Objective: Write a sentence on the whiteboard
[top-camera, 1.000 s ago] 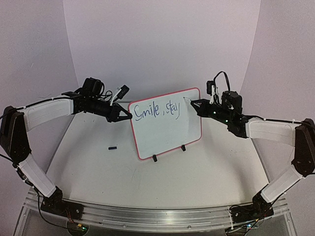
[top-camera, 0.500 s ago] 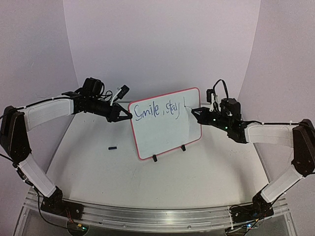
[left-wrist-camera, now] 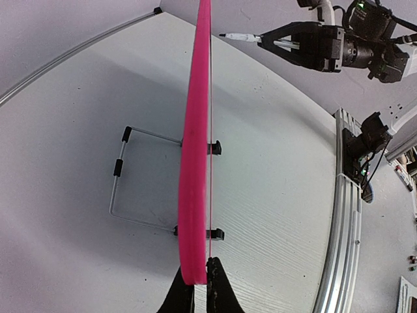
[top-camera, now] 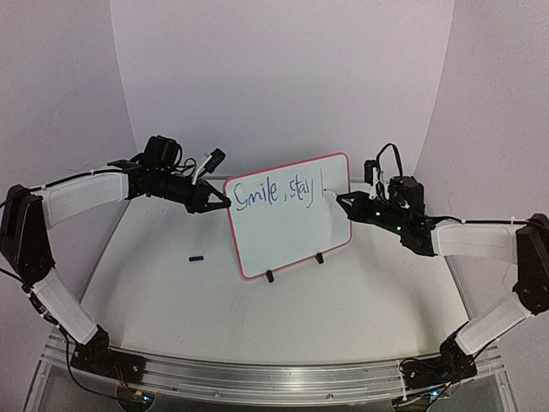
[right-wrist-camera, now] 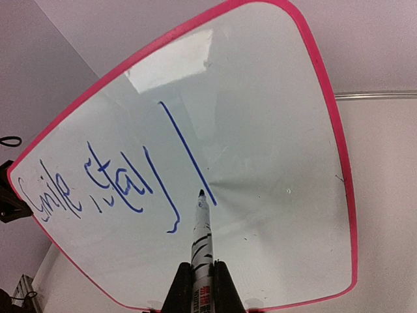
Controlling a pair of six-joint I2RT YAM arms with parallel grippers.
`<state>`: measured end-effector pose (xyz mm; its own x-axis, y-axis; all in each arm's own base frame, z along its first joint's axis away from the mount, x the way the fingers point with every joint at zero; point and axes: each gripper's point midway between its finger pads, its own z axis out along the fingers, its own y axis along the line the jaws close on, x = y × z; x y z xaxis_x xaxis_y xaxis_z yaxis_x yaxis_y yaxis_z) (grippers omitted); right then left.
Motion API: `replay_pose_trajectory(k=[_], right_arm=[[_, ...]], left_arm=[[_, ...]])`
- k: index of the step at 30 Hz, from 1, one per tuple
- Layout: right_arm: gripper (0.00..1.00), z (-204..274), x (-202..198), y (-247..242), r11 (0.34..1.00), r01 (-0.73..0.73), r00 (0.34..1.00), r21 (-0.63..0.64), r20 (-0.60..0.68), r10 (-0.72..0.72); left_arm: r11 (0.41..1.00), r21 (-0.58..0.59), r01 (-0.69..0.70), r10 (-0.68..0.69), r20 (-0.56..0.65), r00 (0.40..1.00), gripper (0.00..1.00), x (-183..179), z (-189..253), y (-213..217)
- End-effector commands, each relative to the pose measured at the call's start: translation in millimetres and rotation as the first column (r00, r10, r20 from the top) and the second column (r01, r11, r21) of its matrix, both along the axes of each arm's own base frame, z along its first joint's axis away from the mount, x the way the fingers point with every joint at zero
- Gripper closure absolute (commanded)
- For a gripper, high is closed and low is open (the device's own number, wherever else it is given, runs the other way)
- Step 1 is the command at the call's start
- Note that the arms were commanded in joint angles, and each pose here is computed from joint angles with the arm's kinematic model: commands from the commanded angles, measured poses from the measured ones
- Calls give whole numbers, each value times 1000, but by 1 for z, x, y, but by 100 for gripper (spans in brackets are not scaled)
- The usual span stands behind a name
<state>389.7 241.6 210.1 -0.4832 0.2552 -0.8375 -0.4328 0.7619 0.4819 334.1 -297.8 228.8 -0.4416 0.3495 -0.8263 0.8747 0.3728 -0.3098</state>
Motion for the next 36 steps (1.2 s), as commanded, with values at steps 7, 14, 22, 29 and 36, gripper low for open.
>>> replay_pose_trajectory(k=[7, 14, 22, 29, 36], right_arm=[[100, 38, 10, 9, 998, -23, 996, 50, 93, 18], [100, 32, 17, 11, 999, -12, 996, 42, 84, 8], [100, 25, 19, -5, 996, 79, 994, 36, 70, -81], [100, 10, 17, -7, 996, 90, 995, 26, 34, -91], [100, 1, 15, -8, 996, 89, 996, 25, 11, -90]], left_arm=[[994, 103, 24, -14, -100, 995, 100, -14, -39, 0], [994, 104, 23, -12, -103, 995, 100, -14, -39, 1], [994, 104, 24, -14, -100, 995, 100, -14, -39, 1], [994, 103, 26, -15, -100, 995, 100, -14, -39, 0], [994, 102, 26, -16, -98, 995, 100, -15, -37, 1]])
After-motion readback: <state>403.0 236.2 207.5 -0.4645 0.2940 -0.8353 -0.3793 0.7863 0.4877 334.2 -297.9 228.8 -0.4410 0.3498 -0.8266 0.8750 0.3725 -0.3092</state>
